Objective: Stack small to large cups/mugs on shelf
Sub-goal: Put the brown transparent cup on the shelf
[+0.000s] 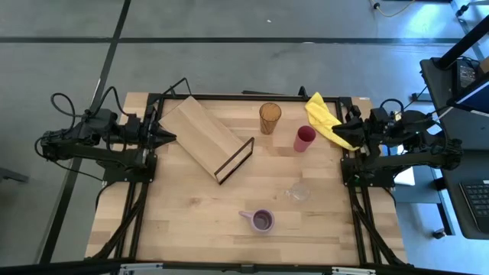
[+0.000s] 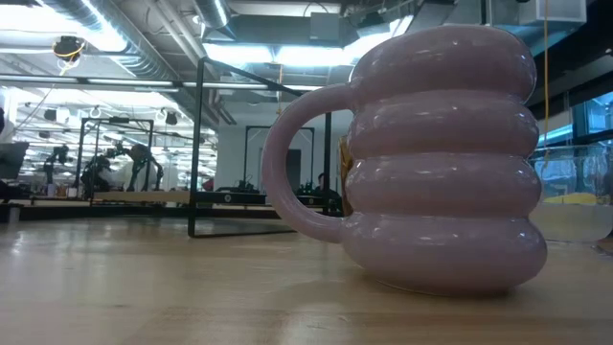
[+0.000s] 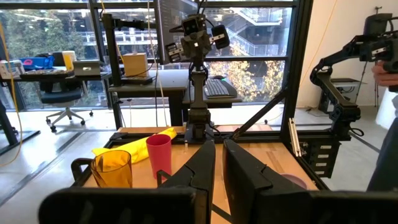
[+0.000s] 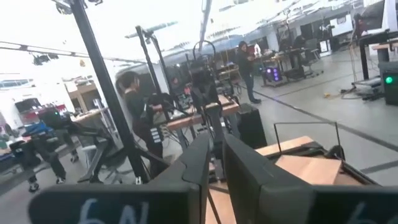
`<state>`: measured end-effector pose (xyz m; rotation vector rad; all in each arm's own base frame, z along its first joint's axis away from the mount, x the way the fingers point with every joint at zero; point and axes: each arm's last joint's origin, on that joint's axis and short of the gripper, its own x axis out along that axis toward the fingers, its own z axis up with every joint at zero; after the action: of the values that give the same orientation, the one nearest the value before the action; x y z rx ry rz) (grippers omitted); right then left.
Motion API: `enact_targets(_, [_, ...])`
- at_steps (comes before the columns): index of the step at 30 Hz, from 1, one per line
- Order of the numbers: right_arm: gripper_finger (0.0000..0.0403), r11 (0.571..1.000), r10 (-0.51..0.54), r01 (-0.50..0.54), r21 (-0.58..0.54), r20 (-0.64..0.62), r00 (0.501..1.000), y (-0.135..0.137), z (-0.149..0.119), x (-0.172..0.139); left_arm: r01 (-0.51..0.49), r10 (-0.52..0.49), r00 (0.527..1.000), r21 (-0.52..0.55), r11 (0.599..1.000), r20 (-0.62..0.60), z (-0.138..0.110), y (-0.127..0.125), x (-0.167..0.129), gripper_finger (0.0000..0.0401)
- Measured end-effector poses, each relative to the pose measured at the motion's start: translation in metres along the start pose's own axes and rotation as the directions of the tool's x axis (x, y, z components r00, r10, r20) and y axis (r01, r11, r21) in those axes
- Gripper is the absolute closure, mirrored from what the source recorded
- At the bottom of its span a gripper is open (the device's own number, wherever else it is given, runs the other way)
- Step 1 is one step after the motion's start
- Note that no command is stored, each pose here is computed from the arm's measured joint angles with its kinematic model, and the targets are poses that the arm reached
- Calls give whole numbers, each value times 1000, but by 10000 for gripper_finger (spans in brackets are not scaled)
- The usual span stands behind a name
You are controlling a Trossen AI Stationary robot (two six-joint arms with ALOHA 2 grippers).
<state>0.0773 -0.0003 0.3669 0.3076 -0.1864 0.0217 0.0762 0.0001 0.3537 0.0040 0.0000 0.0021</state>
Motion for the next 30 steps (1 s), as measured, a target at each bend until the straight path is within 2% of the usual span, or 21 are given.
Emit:
enact_targets(3, [353, 1000, 3, -3, 17, 9, 1000, 0, 1, 0, 0, 0, 1000, 0, 1000, 0, 0, 0, 0, 374])
enact_targets(7, [353, 991, 43, -43, 128, -1, 999, 1, 1, 0, 0, 0, 1000, 0, 1000, 0, 0, 0, 0, 374])
enact_targets(10, [353, 987, 53, -53, 154, 3, 999, 2, 1, 1, 0, 0, 1000, 0, 1000, 0, 0, 0, 0, 374])
enact_targets(22, [353, 990, 54, -52, 132, -6, 999, 2, 0, 2, 0, 0, 1000, 0, 1000, 0, 0, 0, 0, 374])
enact_targets(30, [353, 988, 51, -57, 142, 50, 997, 3, 5, 3, 0, 0, 1000, 0, 1000, 0, 0, 0, 0, 374])
